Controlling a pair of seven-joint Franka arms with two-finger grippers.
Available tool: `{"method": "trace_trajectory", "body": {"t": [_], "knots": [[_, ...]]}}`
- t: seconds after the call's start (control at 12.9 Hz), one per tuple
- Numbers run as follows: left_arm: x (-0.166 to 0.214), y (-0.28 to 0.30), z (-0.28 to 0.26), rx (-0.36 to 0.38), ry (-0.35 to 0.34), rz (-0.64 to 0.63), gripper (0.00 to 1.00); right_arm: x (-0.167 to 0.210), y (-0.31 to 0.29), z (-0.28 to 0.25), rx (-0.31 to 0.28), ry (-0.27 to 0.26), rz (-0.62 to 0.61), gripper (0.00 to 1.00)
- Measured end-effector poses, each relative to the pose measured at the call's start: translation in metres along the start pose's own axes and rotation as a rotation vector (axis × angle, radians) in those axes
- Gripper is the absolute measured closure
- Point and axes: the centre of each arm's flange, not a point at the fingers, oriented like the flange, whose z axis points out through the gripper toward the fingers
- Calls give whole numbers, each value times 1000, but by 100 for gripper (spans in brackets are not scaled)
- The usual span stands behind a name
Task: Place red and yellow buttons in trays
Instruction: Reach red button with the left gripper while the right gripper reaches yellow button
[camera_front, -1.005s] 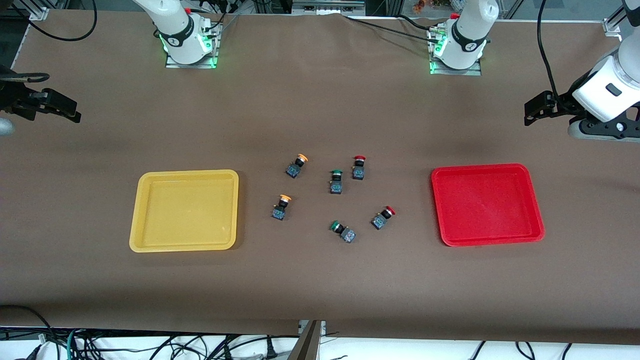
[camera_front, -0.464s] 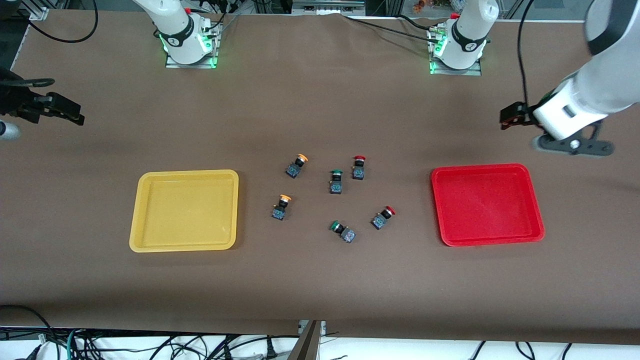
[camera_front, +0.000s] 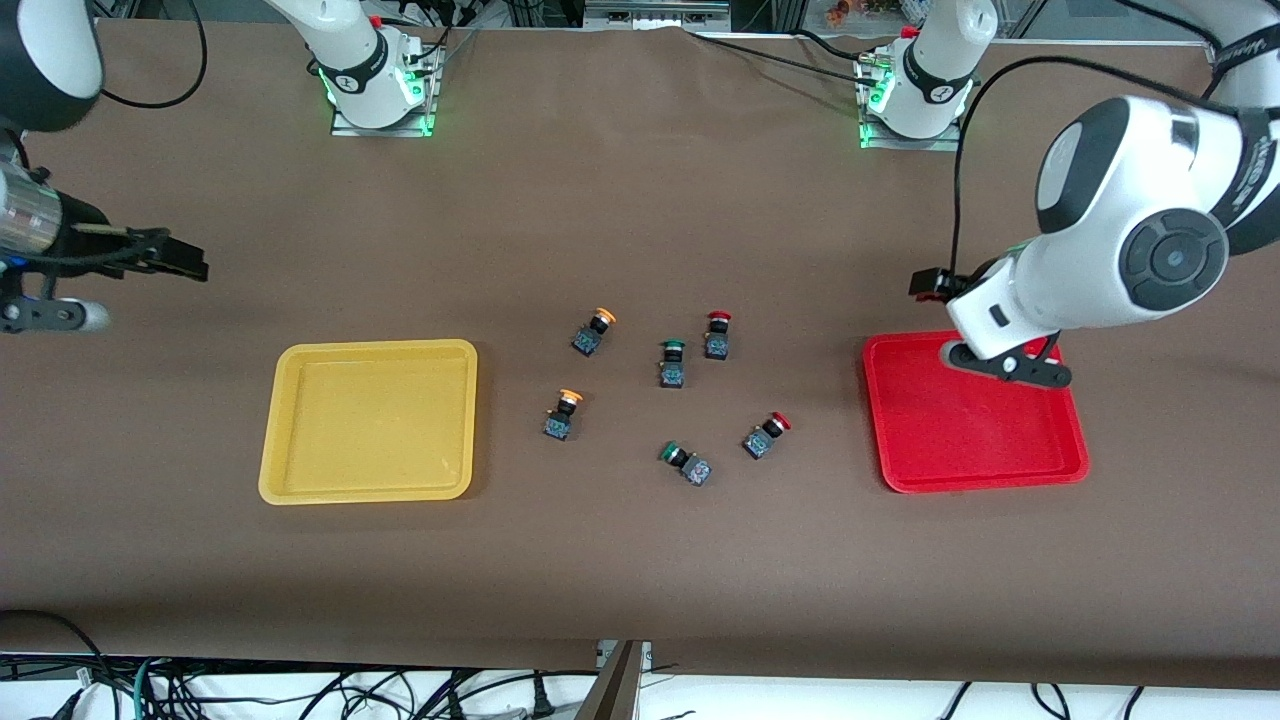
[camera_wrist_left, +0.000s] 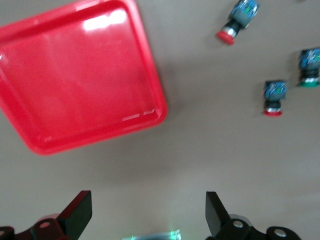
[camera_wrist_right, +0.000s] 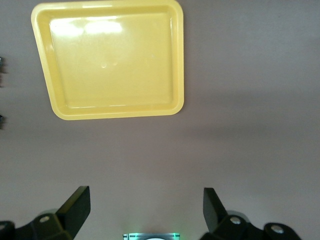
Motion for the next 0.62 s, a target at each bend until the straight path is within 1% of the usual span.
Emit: {"method": "trace_trajectory", "body": {"t": [0.08,0.23,0.39,0.62], "knots": [[13,14,3,2,36,22,0,11,-19,13,-7,-2,-10,0],[40,51,21,10,121,76,0,35,-59,42,-2,14,30,0],[63,89,52,17,163,128,0,55,-90,71,21,23,77,0],[91,116,97,18,198,164,0,73,-141,109,18,42,161,0]]}}
